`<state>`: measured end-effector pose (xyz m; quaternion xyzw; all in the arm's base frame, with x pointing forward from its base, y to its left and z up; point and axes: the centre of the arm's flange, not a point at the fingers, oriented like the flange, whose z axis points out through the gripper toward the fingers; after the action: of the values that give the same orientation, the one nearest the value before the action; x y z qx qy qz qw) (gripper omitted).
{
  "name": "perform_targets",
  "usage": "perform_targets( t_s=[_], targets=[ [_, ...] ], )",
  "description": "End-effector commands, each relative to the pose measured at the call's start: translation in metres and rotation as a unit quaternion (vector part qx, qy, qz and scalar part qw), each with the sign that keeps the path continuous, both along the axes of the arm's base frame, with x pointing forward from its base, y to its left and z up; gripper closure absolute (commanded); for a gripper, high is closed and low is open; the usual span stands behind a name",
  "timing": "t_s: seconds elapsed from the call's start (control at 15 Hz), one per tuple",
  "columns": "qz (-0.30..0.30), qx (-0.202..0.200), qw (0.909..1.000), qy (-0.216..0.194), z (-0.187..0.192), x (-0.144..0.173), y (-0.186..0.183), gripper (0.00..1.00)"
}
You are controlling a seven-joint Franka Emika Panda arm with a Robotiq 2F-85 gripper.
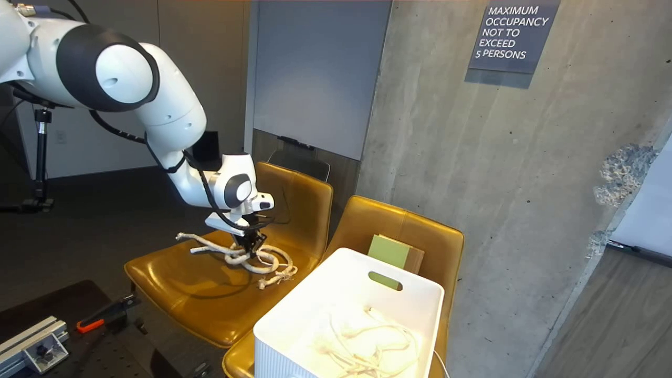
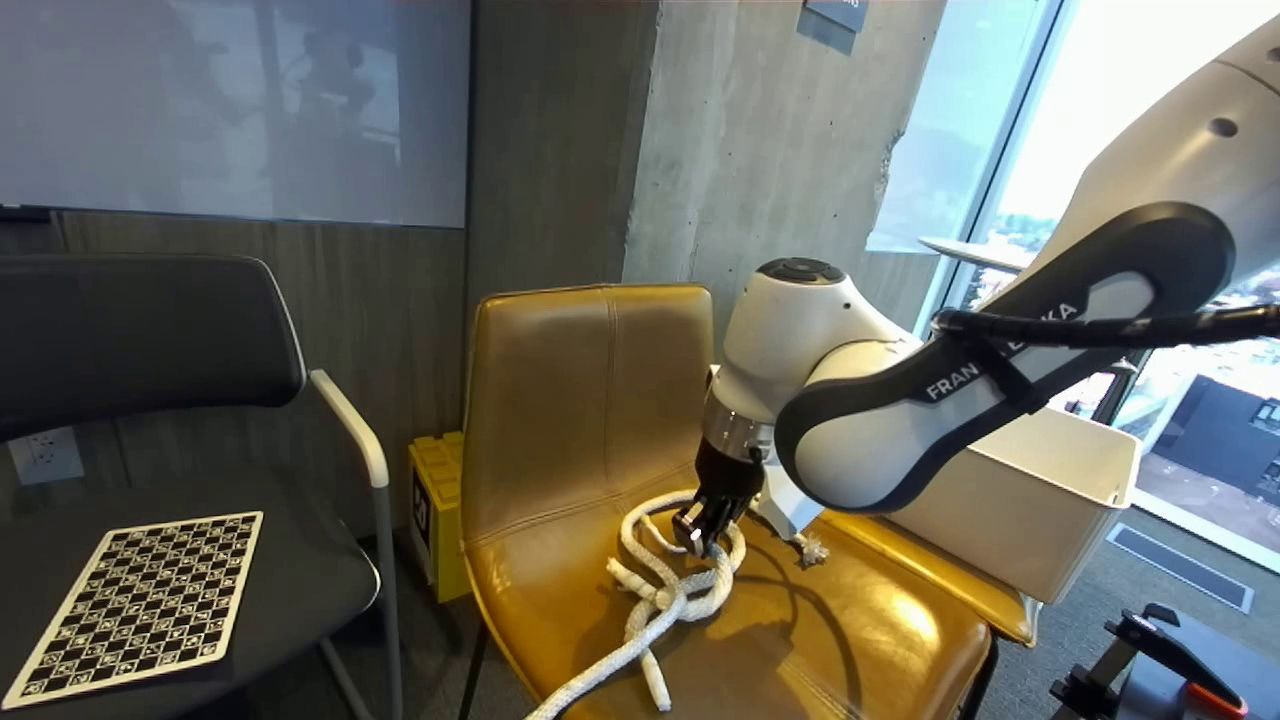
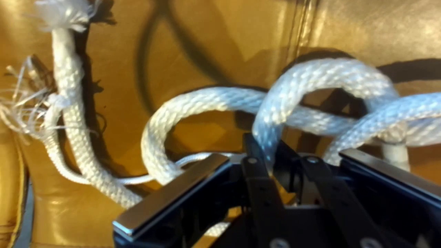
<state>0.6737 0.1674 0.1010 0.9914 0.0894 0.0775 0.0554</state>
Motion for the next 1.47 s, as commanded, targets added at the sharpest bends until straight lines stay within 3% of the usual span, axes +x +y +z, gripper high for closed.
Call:
perform_targets(
  t_s=[0.0, 0.4, 0.67, 1.13, 1.4],
  targets=[
    [-0.019, -0.011, 0.9997, -0.008, 0.073, 0.004, -0.024, 0.97],
    [-0.062, -0.026, 0.9955, -0.067, 0.216, 0.018, -0.082, 0.97],
    [-0.104, -0.027, 0.9886, -0.105, 0.307, 0.016, -0.143, 0.97],
    [-0.211, -0.027, 0.9653, -0.152, 0.433, -0.008, -0.31, 0.97],
    [-0.254, -0.032, 0.9556, -0.146, 0.461, -0.057, -0.403, 0.97]
  ],
)
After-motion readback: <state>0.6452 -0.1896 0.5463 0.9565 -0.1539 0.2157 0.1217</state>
